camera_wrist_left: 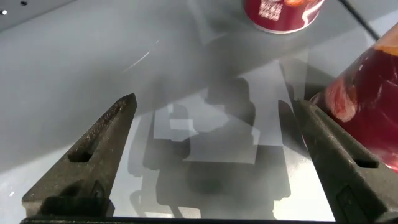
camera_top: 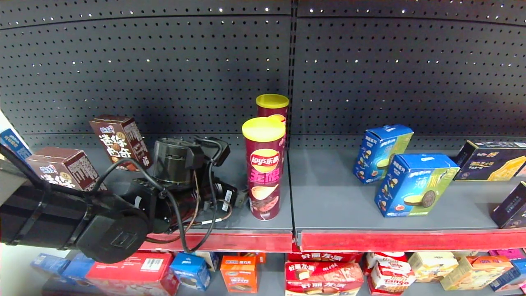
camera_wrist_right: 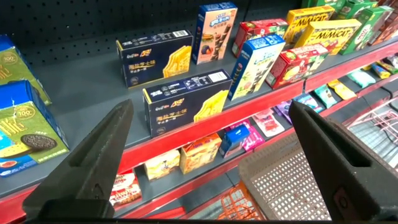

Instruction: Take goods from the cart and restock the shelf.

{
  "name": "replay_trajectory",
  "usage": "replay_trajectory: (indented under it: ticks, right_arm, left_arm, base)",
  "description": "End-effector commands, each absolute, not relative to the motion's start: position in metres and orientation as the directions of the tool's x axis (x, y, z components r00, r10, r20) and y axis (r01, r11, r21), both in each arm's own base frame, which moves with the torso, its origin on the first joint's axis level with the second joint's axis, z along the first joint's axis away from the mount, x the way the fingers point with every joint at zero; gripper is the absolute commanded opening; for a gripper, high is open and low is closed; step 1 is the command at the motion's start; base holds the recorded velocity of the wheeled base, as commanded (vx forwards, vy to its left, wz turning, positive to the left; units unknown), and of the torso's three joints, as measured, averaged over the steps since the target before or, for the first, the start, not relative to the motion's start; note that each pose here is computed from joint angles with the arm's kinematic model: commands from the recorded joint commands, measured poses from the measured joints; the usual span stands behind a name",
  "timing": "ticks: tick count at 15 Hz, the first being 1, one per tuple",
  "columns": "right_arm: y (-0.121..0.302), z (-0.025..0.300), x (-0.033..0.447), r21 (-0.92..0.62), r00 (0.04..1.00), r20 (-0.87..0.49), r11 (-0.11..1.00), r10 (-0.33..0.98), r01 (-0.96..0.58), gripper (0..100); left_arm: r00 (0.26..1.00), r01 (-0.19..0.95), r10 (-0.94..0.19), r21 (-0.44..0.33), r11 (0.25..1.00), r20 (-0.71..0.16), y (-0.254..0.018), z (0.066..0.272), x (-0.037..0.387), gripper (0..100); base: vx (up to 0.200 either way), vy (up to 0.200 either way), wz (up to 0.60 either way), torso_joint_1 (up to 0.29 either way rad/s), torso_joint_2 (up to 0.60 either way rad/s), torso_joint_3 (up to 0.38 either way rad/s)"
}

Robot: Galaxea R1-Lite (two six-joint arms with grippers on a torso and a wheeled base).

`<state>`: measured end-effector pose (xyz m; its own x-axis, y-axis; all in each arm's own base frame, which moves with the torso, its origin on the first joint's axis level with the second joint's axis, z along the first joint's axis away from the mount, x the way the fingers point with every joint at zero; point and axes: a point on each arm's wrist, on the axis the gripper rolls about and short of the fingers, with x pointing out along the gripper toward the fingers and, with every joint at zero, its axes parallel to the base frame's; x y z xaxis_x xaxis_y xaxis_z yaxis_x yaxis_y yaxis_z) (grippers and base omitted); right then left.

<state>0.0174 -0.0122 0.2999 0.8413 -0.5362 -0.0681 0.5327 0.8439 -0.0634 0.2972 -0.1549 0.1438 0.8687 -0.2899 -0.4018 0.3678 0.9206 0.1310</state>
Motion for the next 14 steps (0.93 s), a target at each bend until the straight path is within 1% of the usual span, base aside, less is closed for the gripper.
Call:
replay_trajectory:
  ticks: [1, 9, 11, 14]
  right_arm:
    - [-0.012, 0.299, 0.018, -0.066, 0.842, -0.072, 0.845, -0.535, 0.531, 100]
    - [-0.012, 0.299, 0.02, -0.068, 0.842, -0.077, 0.845, -0.534, 0.53, 100]
    - [-0.012, 0.298, 0.021, -0.07, 0.841, -0.079, 0.845, -0.535, 0.531, 100]
    - [-0.012, 0.299, 0.02, -0.068, 0.842, -0.077, 0.845, -0.534, 0.53, 100]
  left_arm:
    - [0.867, 0.37, -0.292, 0.131, 0.92, -0.403, -0.157, 0.143, 0.298, 100]
    - [0.866, 0.375, -0.296, 0.133, 0.917, -0.403, -0.16, 0.142, 0.3, 100]
    - [0.863, 0.387, -0.308, 0.131, 0.913, -0.4, -0.164, 0.142, 0.299, 100]
    - [0.868, 0.374, -0.294, 0.138, 0.917, -0.399, -0.167, 0.141, 0.303, 100]
  base:
    - [0.0, 0.0, 0.0, 0.0, 0.0, 0.0]
    - [0.0, 0.0, 0.0, 0.0, 0.0, 0.0]
    - [0.0, 0.0, 0.0, 0.0, 0.0, 0.0]
    - [0.0, 0.0, 0.0, 0.0, 0.0, 0.0]
